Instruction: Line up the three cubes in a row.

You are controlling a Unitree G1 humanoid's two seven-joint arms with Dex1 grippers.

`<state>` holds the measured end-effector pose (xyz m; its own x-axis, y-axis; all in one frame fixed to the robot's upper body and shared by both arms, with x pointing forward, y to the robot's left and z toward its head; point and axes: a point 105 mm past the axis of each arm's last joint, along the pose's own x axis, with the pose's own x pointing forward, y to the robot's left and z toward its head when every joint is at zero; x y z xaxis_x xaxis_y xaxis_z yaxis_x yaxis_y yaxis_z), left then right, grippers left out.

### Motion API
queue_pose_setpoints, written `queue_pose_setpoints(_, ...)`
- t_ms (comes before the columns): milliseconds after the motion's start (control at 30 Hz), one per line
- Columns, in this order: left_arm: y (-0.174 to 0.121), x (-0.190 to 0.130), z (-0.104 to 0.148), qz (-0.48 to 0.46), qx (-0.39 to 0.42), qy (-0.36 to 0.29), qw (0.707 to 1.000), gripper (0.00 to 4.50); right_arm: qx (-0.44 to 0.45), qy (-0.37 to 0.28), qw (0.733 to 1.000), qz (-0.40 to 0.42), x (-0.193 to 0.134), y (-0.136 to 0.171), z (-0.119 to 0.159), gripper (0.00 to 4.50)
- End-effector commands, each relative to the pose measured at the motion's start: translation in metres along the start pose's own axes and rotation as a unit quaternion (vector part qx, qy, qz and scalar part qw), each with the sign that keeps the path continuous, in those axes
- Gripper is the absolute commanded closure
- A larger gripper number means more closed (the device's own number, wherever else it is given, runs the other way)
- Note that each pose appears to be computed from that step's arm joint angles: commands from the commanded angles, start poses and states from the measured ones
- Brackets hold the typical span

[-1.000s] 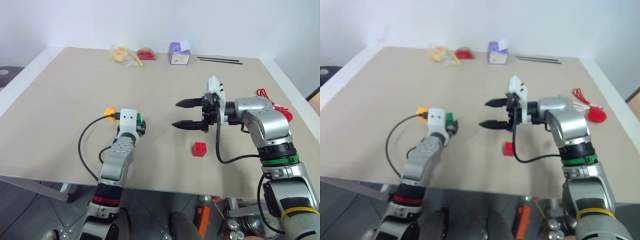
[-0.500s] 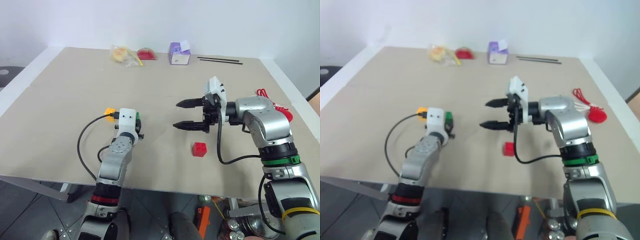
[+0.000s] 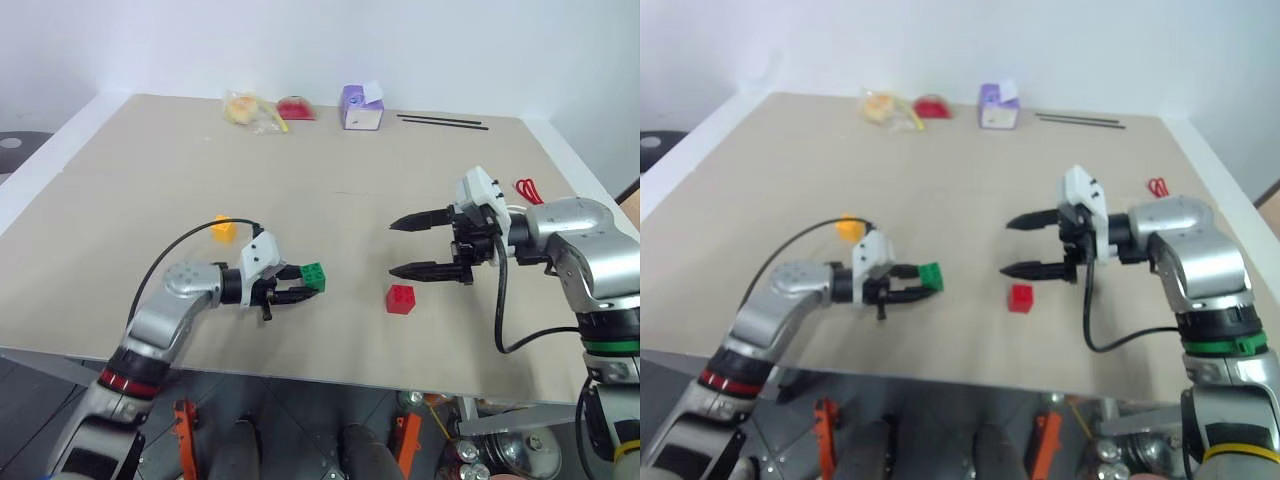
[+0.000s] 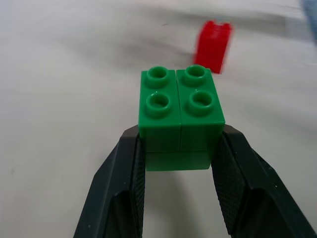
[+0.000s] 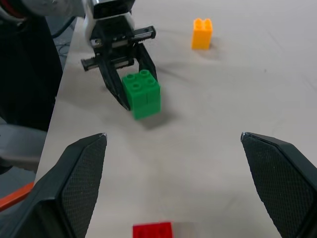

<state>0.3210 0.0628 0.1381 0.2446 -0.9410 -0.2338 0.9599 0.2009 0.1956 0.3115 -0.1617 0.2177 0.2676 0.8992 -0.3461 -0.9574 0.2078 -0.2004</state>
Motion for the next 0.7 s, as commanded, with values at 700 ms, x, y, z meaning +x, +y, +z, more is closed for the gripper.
queue_pose_setpoints(700, 0.002, 0.036, -0.006, -0.114, 0.051, 0.026, 0.992, 3.2, -0.018, -0.01, 0.999, -0.042, -0.023, 0.015, 0.008, 0.0)
